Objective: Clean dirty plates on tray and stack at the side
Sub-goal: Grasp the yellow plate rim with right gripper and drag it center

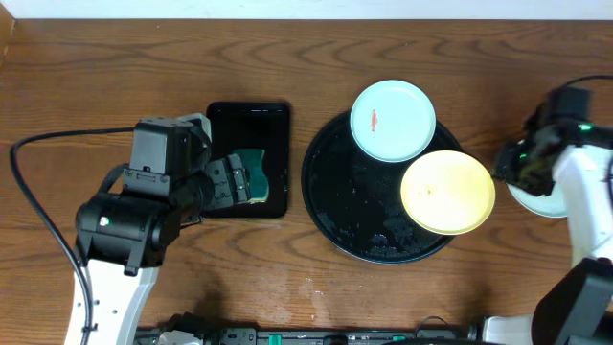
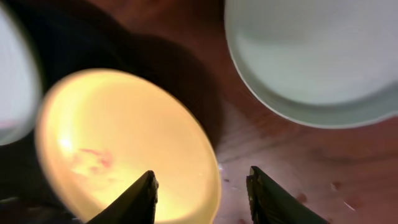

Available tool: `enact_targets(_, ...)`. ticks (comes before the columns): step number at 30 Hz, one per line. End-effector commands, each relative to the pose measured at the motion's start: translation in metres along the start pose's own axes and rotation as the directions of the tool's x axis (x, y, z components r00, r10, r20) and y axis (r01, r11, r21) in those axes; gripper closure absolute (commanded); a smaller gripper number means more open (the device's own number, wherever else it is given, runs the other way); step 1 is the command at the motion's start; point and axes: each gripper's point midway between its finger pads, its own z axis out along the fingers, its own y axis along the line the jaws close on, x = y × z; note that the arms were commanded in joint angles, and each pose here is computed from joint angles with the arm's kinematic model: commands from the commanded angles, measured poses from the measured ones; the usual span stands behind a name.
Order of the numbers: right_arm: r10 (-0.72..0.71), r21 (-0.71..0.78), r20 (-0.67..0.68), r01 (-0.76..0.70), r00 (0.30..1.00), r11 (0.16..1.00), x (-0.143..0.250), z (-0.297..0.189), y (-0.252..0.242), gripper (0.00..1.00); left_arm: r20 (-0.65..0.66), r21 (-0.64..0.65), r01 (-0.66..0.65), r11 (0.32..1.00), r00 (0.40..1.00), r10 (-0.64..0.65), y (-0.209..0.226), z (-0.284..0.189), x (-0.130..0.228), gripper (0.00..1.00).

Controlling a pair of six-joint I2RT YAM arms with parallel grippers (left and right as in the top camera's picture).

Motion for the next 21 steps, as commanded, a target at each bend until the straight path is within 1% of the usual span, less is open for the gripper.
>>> enact_targets(1,0.009,0.179,-0.006,-0.008,1.0,0.984,0.015,0.016,-0.02,0.56,0.0,0.008,-0.014,1.0,1.0,0.014,-0.003,-0.002,-0.004,0.15)
enact_targets(4,0.01,0.189,-0.007,-0.009,1.0,0.982,0.026,0.035,-0.022,0.56,-0.014,0.003,-0.012,1.0,1.0,0.012,-0.002,0.002,-0.004,0.16)
enact_targets(5,0.026,0.188,-0.003,-0.025,1.0,0.982,0.028,0.041,-0.023,0.58,-0.017,0.001,-0.012,1.0,1.0,0.012,-0.002,0.003,-0.004,0.16)
enact_targets(8,0.061,0.159,0.007,-0.062,0.998,0.985,0.034,0.055,-0.022,0.68,-0.028,-0.003,-0.011,1.0,1.0,0.011,-0.001,0.005,-0.003,0.15)
enact_targets(10,0.059,0.122,0.009,-0.06,0.998,0.991,0.035,0.061,-0.016,0.82,-0.035,-0.006,-0.01,1.0,0.999,0.01,-0.001,0.006,-0.002,0.16)
enact_targets(11,0.056,0.104,0.005,-0.056,0.998,0.993,0.036,0.062,-0.013,0.94,-0.036,-0.007,-0.01,1.0,0.999,0.009,0.0,0.007,-0.002,0.15)
enact_targets(12,0.057,0.096,0.003,-0.057,0.998,0.994,0.036,0.062,-0.011,0.99,-0.038,-0.007,-0.01,1.0,0.999,0.009,0.0,0.007,-0.001,0.15)
enact_targets(16,0.034,0.081,0.015,-0.036,0.999,0.996,0.033,0.049,-0.009,0.99,-0.042,-0.009,-0.009,1.0,0.999,0.009,0.0,0.007,-0.001,0.15)
enact_targets(21,0.028,0.039,0.04,-0.029,0.999,0.999,0.033,0.011,-0.004,0.99,-0.042,-0.009,-0.009,1.0,0.999,0.009,0.0,0.007,-0.001,0.15)
